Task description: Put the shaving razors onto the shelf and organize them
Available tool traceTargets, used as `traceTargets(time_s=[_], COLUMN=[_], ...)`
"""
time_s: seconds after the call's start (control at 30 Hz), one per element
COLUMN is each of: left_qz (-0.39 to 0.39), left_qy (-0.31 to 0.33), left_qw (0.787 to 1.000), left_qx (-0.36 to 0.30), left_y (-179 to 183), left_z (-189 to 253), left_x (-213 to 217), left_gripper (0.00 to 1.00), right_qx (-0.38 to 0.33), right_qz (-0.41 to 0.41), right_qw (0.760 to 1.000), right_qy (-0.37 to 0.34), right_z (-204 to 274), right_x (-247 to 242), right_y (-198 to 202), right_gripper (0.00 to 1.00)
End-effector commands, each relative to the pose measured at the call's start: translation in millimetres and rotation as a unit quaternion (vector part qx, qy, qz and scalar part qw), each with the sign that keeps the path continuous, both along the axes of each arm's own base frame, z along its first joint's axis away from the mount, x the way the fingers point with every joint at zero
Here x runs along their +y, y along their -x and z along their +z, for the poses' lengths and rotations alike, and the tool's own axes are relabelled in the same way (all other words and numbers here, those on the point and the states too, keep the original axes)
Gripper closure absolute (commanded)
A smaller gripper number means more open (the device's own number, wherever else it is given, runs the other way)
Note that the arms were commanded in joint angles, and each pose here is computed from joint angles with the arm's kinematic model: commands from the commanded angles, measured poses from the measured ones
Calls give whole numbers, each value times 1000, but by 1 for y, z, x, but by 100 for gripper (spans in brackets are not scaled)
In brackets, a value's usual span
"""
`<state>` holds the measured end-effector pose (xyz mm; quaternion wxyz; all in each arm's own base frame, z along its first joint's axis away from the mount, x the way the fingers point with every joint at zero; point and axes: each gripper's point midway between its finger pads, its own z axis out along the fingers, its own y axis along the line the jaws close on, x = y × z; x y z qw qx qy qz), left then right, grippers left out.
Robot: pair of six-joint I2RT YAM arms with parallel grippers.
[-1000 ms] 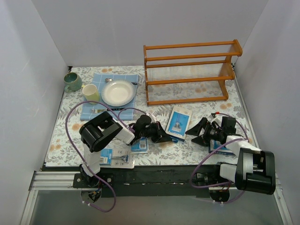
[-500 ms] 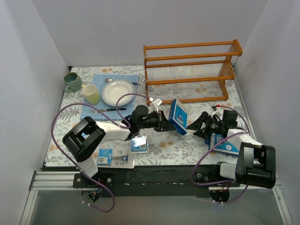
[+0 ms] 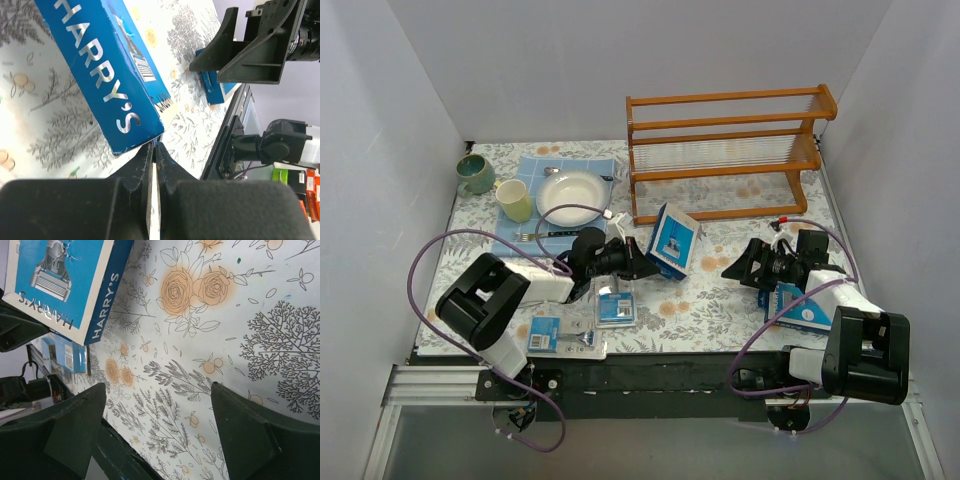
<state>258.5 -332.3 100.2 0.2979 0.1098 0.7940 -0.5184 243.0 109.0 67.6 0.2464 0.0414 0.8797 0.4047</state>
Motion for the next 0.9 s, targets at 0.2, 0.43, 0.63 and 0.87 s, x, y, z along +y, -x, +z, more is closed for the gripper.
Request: traceTargets(time_s=[0.2, 0.43, 0.63, 0.87], left_qz=[85, 157, 167, 213], left_qy=[32, 30, 55, 76], left_qw=[994, 987, 981, 968], left_qx=[-55, 13, 84, 109], left_y=[-35, -70, -83, -102], left_z=[25, -1, -10, 9], left_x=[27, 56, 41, 33], left_gripper=[100, 100, 100, 100], right_qx=[-28, -28, -25, -30], right_qz=[25, 26, 21, 30], right_qw=[998, 998, 999, 999], right_qy=[42, 44, 37, 23], right_z=[-2, -7, -12, -3], right_x=[-8, -9, -7, -4], right_y=[5, 7, 11, 1], right_gripper=[8, 8, 8, 11])
